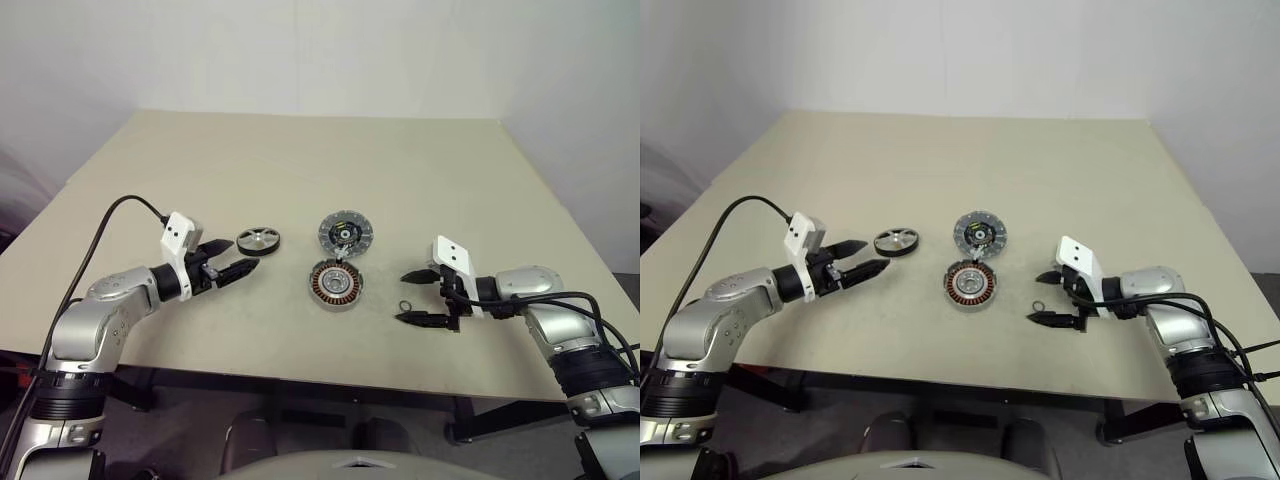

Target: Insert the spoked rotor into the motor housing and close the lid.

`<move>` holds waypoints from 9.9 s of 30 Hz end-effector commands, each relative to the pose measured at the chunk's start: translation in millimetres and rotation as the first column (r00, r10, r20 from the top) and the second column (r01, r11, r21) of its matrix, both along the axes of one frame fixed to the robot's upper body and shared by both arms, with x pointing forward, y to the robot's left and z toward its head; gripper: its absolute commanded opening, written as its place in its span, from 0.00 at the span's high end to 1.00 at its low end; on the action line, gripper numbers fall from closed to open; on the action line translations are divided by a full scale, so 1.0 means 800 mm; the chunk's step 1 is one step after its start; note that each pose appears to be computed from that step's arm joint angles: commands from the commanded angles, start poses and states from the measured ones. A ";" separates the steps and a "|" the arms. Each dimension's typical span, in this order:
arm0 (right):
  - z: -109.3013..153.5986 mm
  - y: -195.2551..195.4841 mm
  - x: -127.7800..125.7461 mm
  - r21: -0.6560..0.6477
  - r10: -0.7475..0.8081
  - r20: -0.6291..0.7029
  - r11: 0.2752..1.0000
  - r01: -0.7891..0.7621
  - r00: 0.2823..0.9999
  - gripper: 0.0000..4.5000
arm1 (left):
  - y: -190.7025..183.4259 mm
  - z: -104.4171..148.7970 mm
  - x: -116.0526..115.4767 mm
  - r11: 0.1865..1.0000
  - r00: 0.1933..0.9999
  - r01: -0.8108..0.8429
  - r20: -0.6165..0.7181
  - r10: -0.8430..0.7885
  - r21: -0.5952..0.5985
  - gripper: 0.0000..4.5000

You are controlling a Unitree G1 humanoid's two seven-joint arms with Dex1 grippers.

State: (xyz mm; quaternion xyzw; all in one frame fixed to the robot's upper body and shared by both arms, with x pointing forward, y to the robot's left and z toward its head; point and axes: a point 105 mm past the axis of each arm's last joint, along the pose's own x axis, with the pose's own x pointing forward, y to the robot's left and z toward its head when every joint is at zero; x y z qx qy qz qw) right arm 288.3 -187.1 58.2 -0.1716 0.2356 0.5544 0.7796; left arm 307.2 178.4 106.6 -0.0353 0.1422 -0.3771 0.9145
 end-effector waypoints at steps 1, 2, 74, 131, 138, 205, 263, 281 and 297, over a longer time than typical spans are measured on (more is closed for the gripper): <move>0.019 0.000 0.003 0.018 -0.010 0.037 1.000 0.009 0.999 0.00 | 0.007 0.021 0.006 1.000 0.998 -0.013 0.068 0.012 0.016 0.00; 0.019 0.000 0.003 0.021 -0.015 0.034 1.000 0.014 0.999 0.00 | 0.008 0.021 0.006 1.000 0.998 -0.014 0.068 0.013 0.017 0.00; 0.023 0.000 0.013 0.034 0.016 0.114 0.999 -0.020 0.993 0.85 | 0.017 0.026 0.013 0.998 0.995 -0.052 0.091 0.049 0.031 0.00; 0.055 0.146 0.040 0.232 0.211 0.173 0.941 -0.247 0.962 0.85 | 0.023 0.027 0.014 0.994 0.988 -0.110 0.109 0.107 0.019 0.00; 0.042 0.142 0.040 0.217 0.200 0.138 0.949 -0.227 0.970 0.85 | 0.024 0.026 0.012 0.993 0.988 -0.116 0.108 0.113 0.022 0.00; 0.049 0.140 0.037 0.236 0.217 0.151 0.939 -0.248 0.964 0.99 | 0.025 0.025 0.016 0.993 0.987 -0.118 0.110 0.114 0.028 0.00; 0.022 0.146 0.053 0.172 0.203 0.183 0.957 -0.235 0.962 0.99 | 0.027 0.023 0.014 0.990 0.985 -0.137 0.108 0.133 0.022 0.00; 0.048 0.139 0.056 0.217 0.180 0.225 0.949 -0.229 0.958 0.99 | 0.026 0.023 0.013 0.990 0.986 -0.137 0.104 0.134 0.020 0.00; -0.001 0.140 0.049 0.174 0.160 0.126 0.968 -0.181 0.979 0.99 | 0.025 0.023 0.012 0.990 0.986 -0.136 0.104 0.133 0.020 0.00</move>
